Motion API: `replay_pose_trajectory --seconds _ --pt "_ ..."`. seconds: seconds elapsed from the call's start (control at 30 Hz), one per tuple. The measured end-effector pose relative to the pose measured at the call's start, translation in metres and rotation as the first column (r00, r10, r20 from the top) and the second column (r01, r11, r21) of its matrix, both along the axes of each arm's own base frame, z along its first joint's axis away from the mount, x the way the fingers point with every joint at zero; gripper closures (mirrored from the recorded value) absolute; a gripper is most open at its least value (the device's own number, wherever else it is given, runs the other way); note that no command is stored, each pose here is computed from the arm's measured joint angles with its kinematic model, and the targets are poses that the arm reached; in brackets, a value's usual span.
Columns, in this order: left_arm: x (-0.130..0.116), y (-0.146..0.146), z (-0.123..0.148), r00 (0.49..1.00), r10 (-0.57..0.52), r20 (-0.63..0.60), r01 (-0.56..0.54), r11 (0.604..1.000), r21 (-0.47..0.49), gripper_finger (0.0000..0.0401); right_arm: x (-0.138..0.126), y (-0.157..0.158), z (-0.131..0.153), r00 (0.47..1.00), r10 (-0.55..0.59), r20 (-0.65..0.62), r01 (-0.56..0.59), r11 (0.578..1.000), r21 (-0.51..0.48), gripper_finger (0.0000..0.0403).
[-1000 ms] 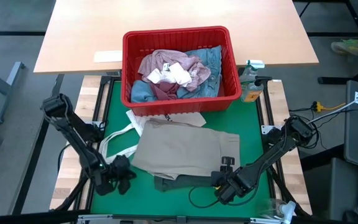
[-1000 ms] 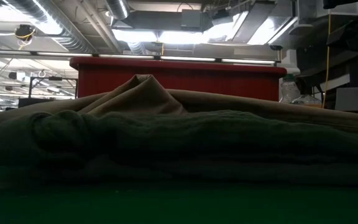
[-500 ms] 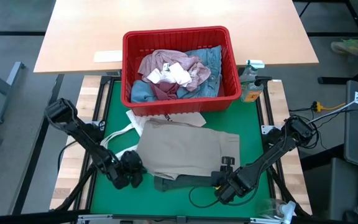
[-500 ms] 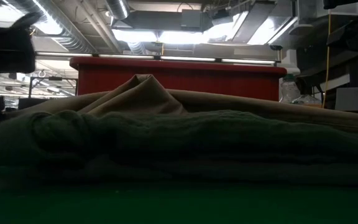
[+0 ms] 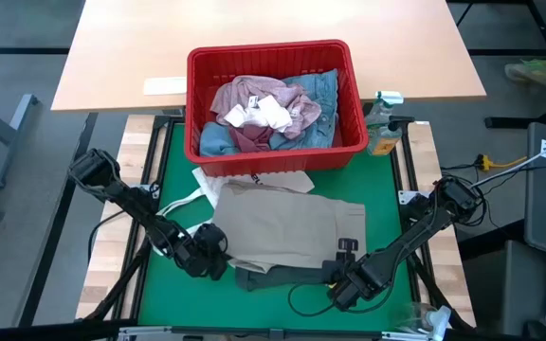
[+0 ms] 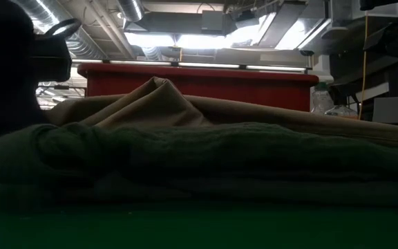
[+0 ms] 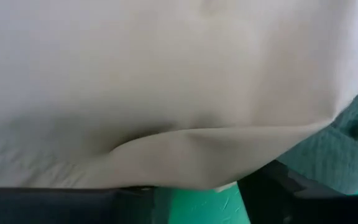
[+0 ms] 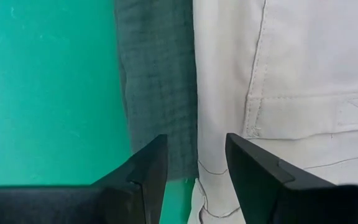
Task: Fold laundry
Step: Fold the grey shorts
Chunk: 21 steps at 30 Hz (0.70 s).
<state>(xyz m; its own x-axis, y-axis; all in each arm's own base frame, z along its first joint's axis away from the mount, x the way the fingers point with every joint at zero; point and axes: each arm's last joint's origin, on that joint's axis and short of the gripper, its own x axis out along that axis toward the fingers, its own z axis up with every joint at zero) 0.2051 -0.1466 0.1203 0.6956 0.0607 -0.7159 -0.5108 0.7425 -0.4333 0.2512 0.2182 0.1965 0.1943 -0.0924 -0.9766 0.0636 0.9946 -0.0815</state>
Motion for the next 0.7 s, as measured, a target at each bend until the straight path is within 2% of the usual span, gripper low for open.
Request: replay_pose_trajectory --seconds 0.23,0.43,0.7 --pt "-0.005 -0.006 -0.001 0.999 -0.032 -0.009 0.032 0.999 0.006 0.0385 -0.008 -0.009 -0.017 0.994 -0.113 -0.006 0.113 0.992 -0.054 0.0240" --pt "-0.007 -0.007 0.000 0.999 -0.039 -0.010 0.039 0.999 0.010 0.0397 -0.019 -0.017 -0.040 0.978 -0.204 -0.049 0.201 0.978 -0.053 0.0240" --pt "-0.015 0.000 0.014 0.995 -0.094 -0.044 0.098 0.992 0.084 0.0399 -0.023 -0.020 -0.049 0.977 -0.206 -0.061 0.205 0.979 -0.019 0.0240"
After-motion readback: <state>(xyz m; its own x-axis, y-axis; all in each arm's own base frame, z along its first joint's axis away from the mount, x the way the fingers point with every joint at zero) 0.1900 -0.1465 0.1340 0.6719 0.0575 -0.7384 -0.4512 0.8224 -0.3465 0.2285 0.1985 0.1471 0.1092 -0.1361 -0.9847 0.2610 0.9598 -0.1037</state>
